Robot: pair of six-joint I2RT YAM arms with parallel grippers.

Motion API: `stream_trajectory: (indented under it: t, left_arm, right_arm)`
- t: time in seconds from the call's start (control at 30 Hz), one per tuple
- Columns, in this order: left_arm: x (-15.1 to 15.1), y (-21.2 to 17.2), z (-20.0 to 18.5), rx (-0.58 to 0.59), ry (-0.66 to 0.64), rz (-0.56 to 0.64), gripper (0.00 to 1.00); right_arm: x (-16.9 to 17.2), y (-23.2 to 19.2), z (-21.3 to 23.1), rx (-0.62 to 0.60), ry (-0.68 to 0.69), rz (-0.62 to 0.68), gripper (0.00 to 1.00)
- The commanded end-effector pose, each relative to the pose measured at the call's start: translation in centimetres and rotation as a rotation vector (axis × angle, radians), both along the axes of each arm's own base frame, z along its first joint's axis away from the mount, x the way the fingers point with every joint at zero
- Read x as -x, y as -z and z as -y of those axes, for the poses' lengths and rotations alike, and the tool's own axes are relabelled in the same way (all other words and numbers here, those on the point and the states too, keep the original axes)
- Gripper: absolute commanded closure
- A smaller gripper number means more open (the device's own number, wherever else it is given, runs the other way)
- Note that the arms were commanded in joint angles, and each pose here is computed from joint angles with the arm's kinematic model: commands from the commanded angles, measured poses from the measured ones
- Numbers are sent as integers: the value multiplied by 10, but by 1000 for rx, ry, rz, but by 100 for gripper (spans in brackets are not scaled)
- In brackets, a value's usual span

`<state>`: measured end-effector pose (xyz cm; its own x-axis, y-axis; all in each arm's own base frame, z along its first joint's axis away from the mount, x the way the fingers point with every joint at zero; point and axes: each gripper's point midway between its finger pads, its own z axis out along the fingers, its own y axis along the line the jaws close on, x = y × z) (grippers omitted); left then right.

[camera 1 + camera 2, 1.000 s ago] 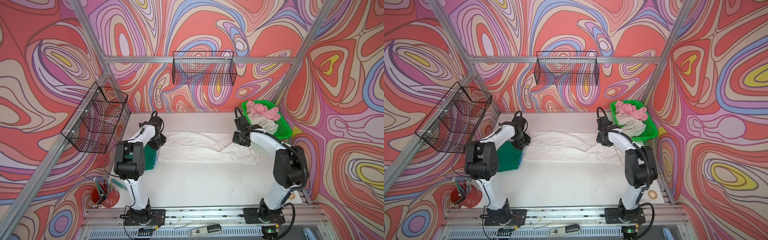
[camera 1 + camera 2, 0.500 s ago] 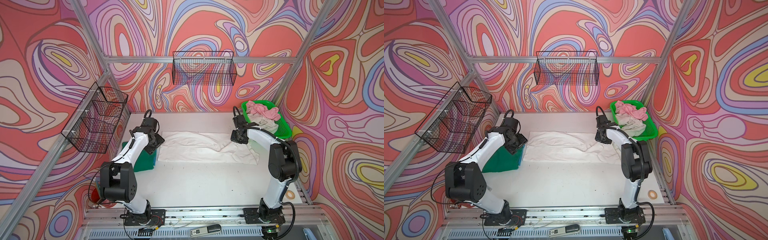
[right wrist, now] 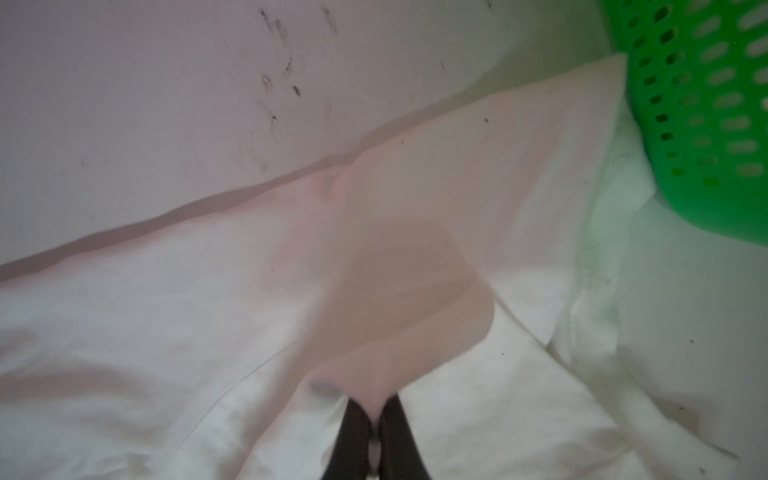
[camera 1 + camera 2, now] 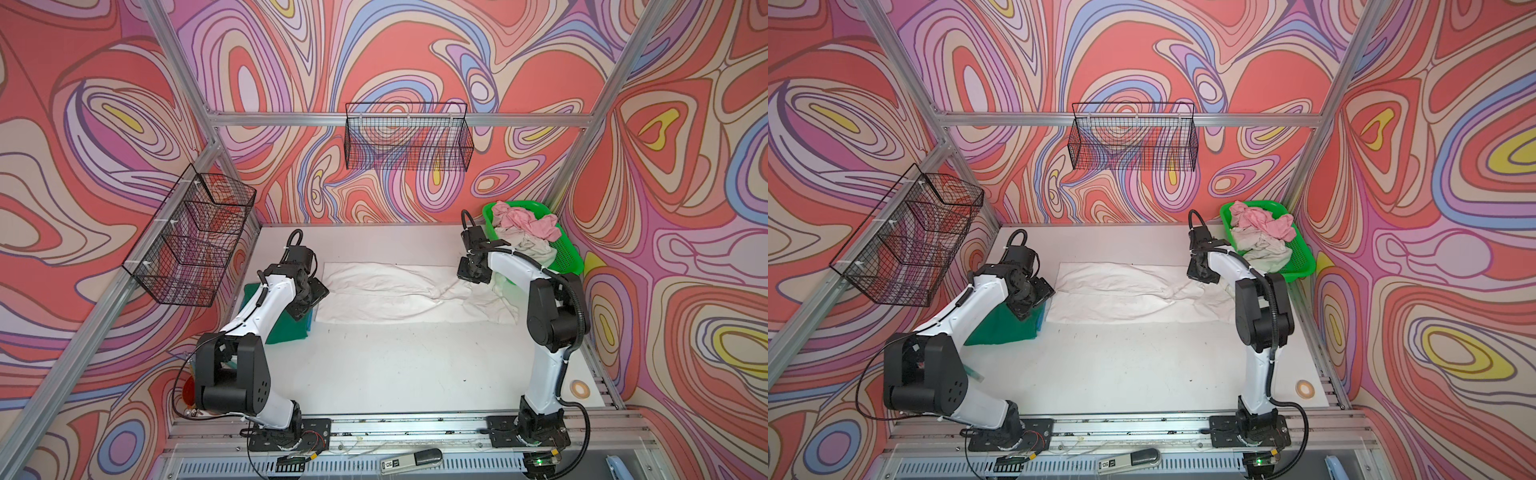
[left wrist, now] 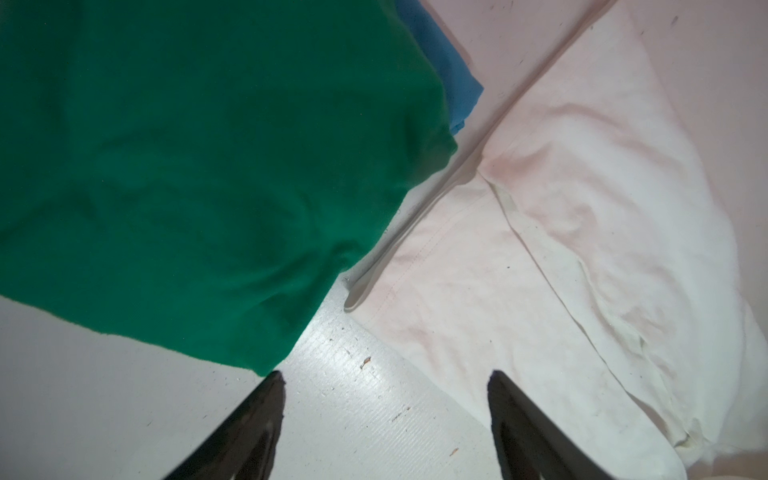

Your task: Fold and stack the t-shirts

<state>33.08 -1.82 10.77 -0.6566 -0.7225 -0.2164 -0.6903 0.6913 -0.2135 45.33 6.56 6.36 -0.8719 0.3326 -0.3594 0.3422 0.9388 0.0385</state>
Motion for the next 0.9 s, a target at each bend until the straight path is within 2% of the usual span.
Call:
stream_trajectory:
  t: [0.0, 0.2, 0.3, 0.33, 0.43, 0.47, 0.53, 0.63, 0.87]
  left_arm:
    - [1, -5, 0, 2, 13, 12, 20]
    - [6, -1, 0, 6, 19, 0, 17]
    - [9, 1, 1, 13, 24, -7, 17]
    - [10, 2, 2, 16, 26, -11, 13]
    - [14, 1, 3, 23, 37, -15, 10]
    - [16, 0, 2, 21, 39, -13, 6]
    - [20, -2, 1, 23, 45, -9, 0]
    - [28, -5, -4, 16, 49, -4, 0]
    - [43, -2, -11, -4, 69, -1, 0]
  right_arm:
    - [-2, 4, 1, 4, -13, -18, 100]
    - [-3, 15, 0, 5, -11, -48, 98]
    - [-5, 7, -2, -11, -12, -31, 77]
    - [-6, 2, -4, -19, -14, -22, 71]
    - [-7, -20, -4, -26, -12, 23, 56]
    - [-5, -28, -3, -28, -9, 40, 53]
    - [-1, -42, -4, -44, -8, 71, 50]
    - [13, -45, -4, -70, -8, 80, 48]
    - [52, -5, -23, -209, 19, 30, 49]
